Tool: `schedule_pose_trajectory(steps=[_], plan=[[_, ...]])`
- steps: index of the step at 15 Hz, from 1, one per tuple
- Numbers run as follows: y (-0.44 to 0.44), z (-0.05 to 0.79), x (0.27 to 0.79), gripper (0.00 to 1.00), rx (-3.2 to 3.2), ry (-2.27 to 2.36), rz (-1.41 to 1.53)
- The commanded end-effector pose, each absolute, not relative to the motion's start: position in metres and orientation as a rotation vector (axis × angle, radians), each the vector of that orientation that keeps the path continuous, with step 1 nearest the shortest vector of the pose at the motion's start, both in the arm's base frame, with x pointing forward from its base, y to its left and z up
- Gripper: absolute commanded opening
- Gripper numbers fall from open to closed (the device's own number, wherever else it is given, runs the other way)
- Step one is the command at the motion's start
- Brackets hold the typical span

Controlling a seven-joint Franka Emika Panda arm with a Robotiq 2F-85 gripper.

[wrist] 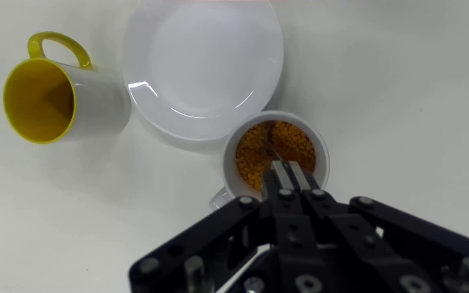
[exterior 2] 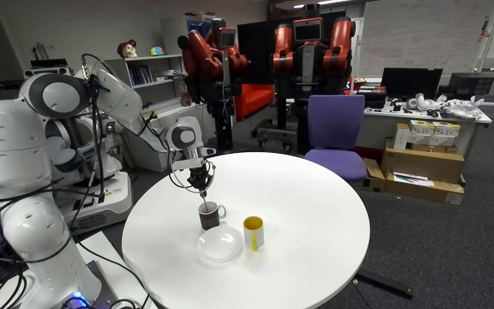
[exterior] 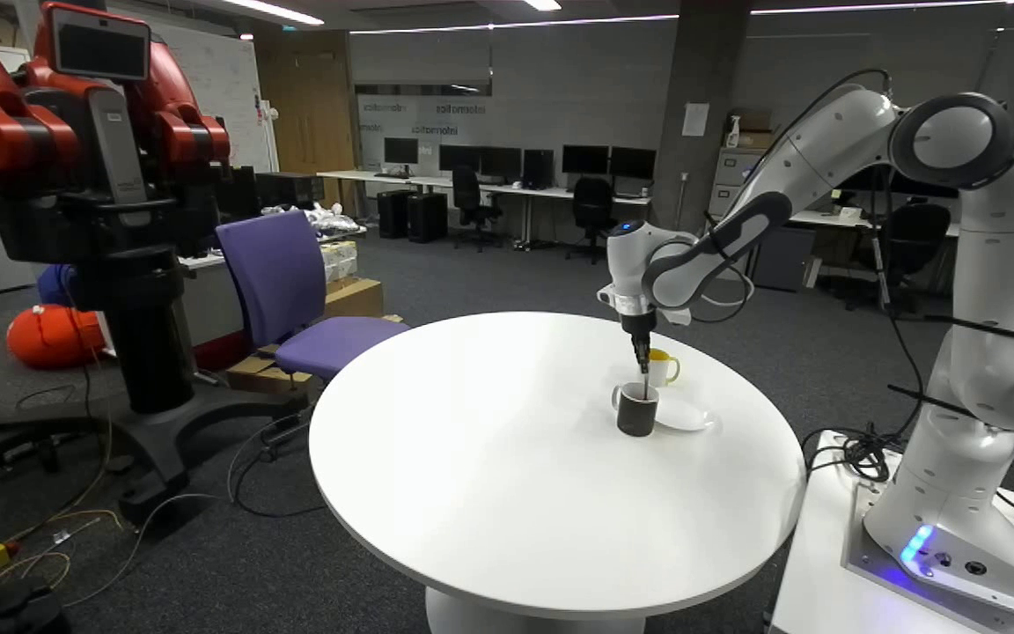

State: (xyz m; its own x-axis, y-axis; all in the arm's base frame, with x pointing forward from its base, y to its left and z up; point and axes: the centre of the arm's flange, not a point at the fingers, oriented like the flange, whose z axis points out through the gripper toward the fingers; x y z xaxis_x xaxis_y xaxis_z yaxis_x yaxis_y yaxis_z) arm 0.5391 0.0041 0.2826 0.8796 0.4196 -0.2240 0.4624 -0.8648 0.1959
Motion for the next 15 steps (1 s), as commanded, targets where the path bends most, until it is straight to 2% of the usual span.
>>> schedule_pose_trajectory(steps=[1, 15], plan=[[-0.010, 0.286, 0.541, 0.00, 2.796, 0.650, -0.255], [0.013, 0.294, 0.543, 0.00, 2.827, 0.714, -0.229]])
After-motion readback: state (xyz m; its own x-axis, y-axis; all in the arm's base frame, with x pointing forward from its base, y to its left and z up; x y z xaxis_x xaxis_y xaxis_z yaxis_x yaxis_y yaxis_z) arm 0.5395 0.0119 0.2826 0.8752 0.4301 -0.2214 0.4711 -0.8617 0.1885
